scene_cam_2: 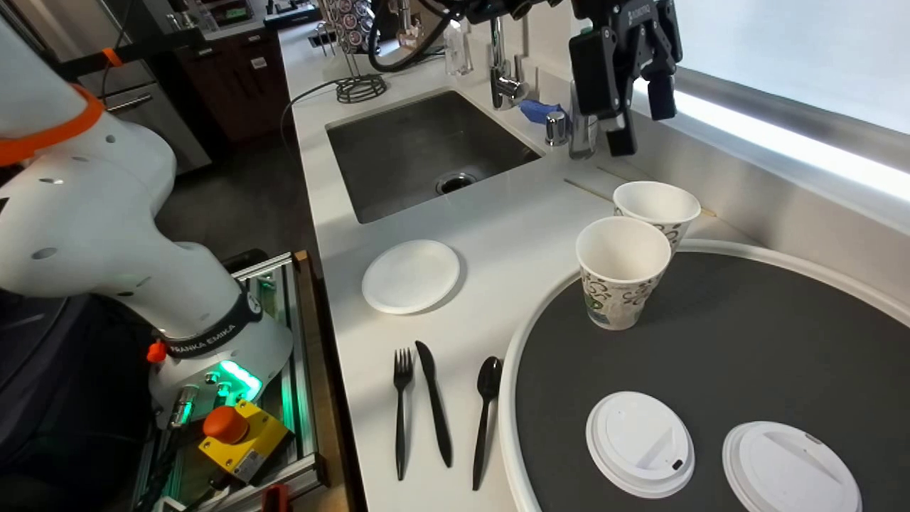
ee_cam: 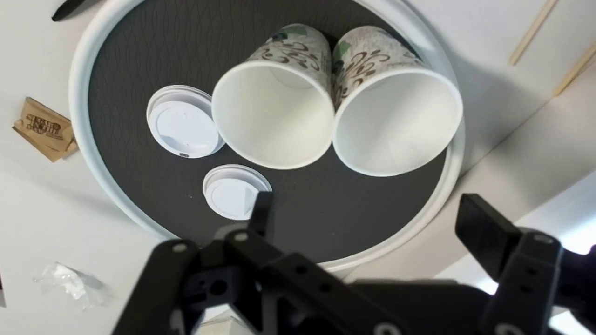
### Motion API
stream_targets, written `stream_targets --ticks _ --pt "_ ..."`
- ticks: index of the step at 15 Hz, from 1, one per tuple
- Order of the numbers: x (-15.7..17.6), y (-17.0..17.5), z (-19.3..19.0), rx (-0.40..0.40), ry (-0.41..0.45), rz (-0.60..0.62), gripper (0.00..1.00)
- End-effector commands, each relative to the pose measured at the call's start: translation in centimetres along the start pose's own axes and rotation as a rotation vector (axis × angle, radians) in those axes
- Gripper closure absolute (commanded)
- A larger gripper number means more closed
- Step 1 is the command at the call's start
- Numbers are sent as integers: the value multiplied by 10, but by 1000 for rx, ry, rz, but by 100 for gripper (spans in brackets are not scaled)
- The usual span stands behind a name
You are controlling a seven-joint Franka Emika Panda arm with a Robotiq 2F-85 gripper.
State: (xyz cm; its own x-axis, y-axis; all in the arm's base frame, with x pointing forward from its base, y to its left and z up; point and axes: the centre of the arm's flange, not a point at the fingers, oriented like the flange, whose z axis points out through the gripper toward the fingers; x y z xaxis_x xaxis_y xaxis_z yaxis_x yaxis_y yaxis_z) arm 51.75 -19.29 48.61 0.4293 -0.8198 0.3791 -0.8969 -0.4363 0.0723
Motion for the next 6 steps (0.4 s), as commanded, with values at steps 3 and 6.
stream_targets --ticks 3,6 --pt "-2 -1 -14 17 16 -1 0" --pt "-3 0 -17 20 19 0 0"
